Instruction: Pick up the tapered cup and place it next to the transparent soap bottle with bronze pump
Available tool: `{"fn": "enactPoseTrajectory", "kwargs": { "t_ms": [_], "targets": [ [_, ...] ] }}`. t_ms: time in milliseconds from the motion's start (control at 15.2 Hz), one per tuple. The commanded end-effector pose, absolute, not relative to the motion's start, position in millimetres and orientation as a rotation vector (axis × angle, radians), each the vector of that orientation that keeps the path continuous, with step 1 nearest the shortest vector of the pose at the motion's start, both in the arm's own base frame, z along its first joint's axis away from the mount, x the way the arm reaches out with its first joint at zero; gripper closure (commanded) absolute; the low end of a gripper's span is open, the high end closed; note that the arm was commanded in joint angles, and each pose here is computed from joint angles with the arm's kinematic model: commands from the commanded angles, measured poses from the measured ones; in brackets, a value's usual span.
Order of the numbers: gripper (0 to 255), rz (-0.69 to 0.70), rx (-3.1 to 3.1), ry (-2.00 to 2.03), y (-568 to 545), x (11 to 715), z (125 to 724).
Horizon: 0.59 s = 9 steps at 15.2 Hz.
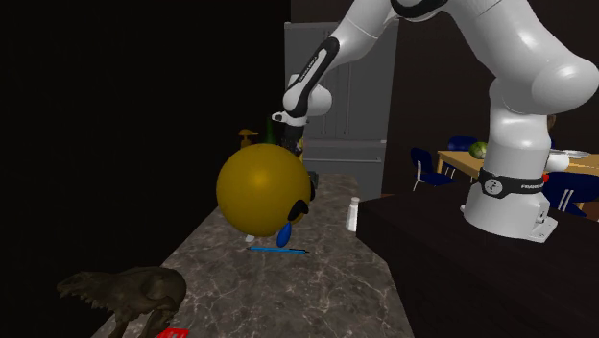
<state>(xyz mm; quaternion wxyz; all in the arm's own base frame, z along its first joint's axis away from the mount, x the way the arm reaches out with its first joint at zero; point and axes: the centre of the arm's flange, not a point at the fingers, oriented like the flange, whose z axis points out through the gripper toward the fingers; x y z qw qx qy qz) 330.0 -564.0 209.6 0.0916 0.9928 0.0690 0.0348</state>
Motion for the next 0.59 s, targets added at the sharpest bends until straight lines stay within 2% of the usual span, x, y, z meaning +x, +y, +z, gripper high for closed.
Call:
{"fn": "enactPoseTrajectory", "kwargs": {
  "t_ms": [0,528],
  "targets": [
    [255,0.104,2.948,0.205,-564.2,330.1,200.1],
    [255,0.104,2.948,0.205,-564.2,330.1,157.8]
  ]
}}
